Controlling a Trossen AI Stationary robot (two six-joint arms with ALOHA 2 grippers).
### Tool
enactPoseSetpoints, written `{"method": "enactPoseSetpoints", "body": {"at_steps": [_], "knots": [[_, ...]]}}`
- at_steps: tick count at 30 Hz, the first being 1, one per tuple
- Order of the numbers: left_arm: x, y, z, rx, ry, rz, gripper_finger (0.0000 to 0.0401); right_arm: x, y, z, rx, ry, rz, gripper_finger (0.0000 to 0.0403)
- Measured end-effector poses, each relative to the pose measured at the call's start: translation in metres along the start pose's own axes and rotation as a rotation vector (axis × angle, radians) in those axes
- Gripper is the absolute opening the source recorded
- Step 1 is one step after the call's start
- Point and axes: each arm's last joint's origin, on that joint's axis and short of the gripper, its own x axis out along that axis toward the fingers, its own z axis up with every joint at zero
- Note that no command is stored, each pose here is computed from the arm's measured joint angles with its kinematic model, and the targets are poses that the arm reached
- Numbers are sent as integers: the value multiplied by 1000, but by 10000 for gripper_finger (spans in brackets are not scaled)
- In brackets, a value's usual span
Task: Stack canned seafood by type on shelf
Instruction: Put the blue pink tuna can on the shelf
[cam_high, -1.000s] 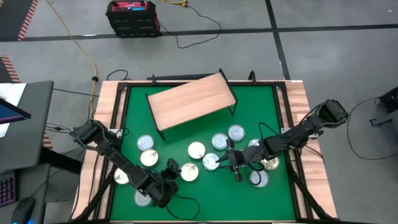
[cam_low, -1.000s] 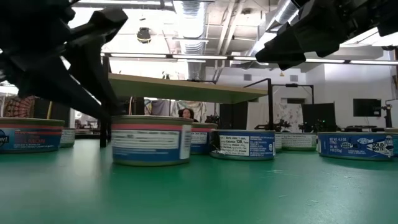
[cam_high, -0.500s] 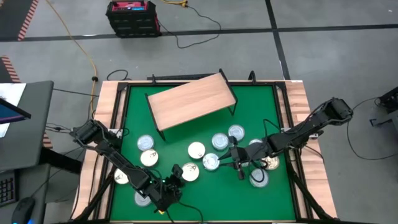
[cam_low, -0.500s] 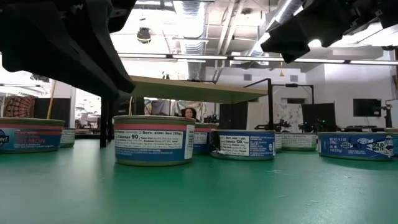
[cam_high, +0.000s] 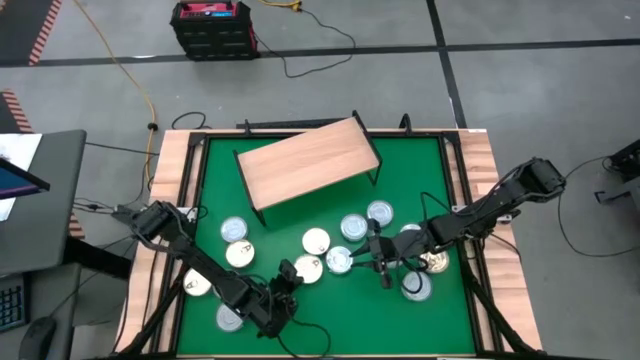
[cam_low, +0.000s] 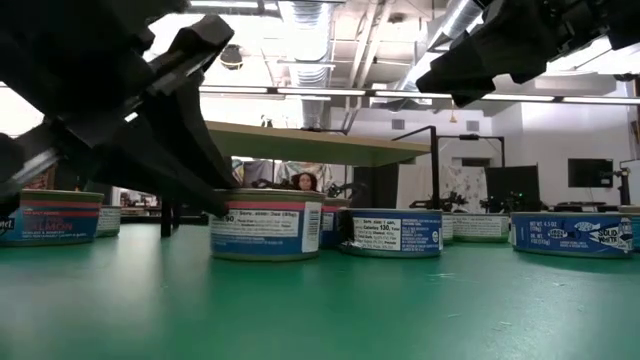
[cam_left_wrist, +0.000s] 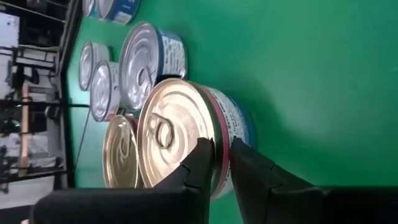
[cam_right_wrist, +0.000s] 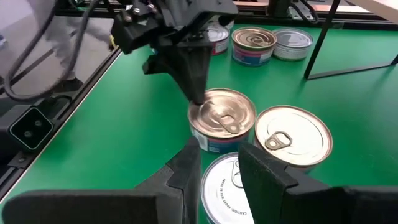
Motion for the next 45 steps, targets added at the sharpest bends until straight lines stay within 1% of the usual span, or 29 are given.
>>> {"method": "enactPoseSetpoints", "body": {"at_steps": [3, 5, 7, 13, 20, 32, 34, 37, 41, 43, 45], "knots": [[-1, 0, 0, 2, 3, -5, 21, 0, 0, 0, 1, -4, 0, 137], [-1, 0, 0, -13, -1, -27, 7, 0, 0, 1, 2, -10, 1, 137], [0, 1, 0, -33, -3, -55, 5, 0, 0, 1, 2, -9, -1, 137], [0, 0, 0, -46, -3, -68, 2, 0, 0, 1, 0, -7, -2, 137], [2, -4, -4, -77, 12, -134, 0, 0, 0, 1, -1, -7, -2, 137], [-1, -5, -1, -239, 6, -150, 0, 0, 0, 1, 2, -7, -1, 137], [-5, -5, 5, -274, 8, -203, 0, 0, 0, 1, 3, -7, -1, 137], [-19, 1, 24, -338, 7, -283, 1, 0, -1, 1, 10, -7, -3, 137], [-41, 17, 50, -424, 4, -286, 9, 1, -4, 1, 16, -7, -15, 137], [-49, 30, 61, -461, 5, -287, 28, 1, -6, 1, 24, -6, -19, 140], [-52, 44, 68, -484, 15, -278, 56, 2, -8, 1, 46, 0, -23, 149]]}}
